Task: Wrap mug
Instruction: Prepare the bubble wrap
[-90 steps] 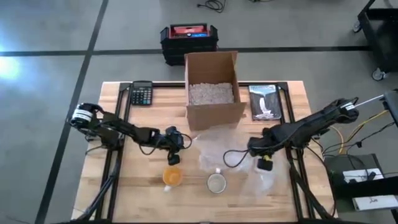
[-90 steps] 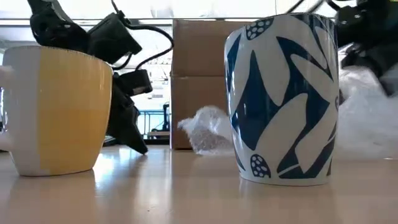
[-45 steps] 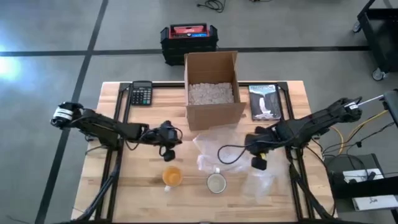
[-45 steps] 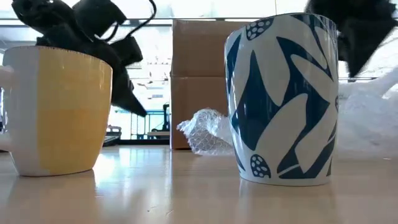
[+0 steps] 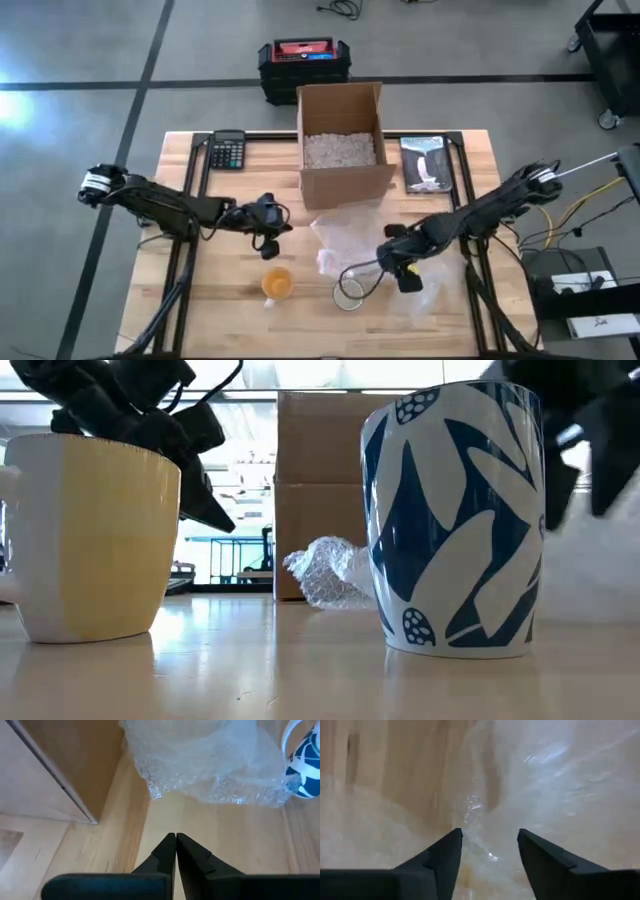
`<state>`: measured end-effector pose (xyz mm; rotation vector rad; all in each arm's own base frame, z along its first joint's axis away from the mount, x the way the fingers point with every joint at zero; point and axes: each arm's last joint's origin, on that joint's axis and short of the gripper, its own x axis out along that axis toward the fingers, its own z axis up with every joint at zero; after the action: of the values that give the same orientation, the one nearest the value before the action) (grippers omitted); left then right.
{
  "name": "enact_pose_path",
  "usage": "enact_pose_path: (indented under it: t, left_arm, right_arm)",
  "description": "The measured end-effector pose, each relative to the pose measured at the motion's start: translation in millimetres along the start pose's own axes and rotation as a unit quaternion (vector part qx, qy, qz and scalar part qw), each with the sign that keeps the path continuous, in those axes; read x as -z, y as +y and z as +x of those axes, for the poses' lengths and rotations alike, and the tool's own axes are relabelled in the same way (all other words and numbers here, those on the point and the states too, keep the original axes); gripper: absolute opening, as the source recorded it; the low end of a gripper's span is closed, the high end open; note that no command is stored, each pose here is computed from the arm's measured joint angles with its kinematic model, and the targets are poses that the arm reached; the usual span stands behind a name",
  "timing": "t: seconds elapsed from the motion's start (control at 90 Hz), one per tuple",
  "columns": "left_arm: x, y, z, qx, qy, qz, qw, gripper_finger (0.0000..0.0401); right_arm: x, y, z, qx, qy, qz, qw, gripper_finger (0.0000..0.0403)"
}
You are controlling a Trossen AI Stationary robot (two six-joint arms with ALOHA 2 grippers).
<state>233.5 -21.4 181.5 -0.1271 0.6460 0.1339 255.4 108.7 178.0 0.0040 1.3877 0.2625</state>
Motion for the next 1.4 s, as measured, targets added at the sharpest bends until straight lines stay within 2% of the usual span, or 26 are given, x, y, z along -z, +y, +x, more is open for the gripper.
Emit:
enact_pose_path:
  t: [0.111, 0.267, 0.511, 0.589, 0.767, 0.889, 0.967, 1.011, 1.178, 1.4]
  left_arm:
    - [-0.3, 0.0, -0.2, 0.0, -0.001, 0.0, 1.0, 0.0]
    - [-0.8, -0.3, -0.8, 0.001, -0.003, -0.001, 1.0, 0.0]
    - [-0.5, -0.5, -1.0, 0.002, -0.002, 0.0, 1.0, 0.0]
    - [-0.4, -1.0, -1.1, 0.003, -0.002, 0.001, 1.0, 0.0]
    - [-0.3, -2.1, -1.3, 0.005, -0.002, 0.002, 1.0, 0.0]
    - [-3.1, -3.6, -1.9, 0.008, -0.006, 0.003, 1.0, 0.0]
    - [-5.4, -4.9, -2.7, 0.011, -0.01, 0.003, 1.0, 0.0]
    - [-6.6, -5.6, -3.3, 0.012, -0.012, 0.004, 1.0, 0.0]
    - [-14.4, -8.0, -7.0, 0.02, -0.026, 0.005, 0.999, 0.0]
    - [-19.3, -9.5, -16.1, 0.027, -0.043, 0.005, 0.999, 0.0]
  right_arm:
    - [-6.6, 3.9, 8.1, 0.003, 0.026, -0.015, 1.0, 0.0192]
    - [-15.3, 9.2, 4.0, 0.007, 0.05, -0.035, 0.998, 0.0171]
    - [-34.0, 27.2, -21.6, -0.015, 0.016, -0.056, 0.998, 0.0149]
    - [-31.0, 31.4, -14.0, 0.001, 0.027, -0.068, 0.997, 0.0145]
    - [-17.2, 25.4, 24.1, 0.074, 0.089, -0.044, 0.992, 0.0128]
    - [-15.8, 23.6, 32.1, 0.091, 0.118, -0.04, 0.988, 0.008]
    - [-21.0, 25.7, 26.4, 0.091, 0.11, -0.052, 0.988, 0.0026]
    - [-23.2, 26.9, 21.5, 0.09, 0.11, -0.061, 0.988, 0.0011]
    - [-35.4, 28.2, -13.3, 0.1, 0.06, -0.076, 0.99, 0.0003]
    - [-40.2, 28.7, -59.5, 0.087, -0.019, -0.051, 0.995, 0.0003]
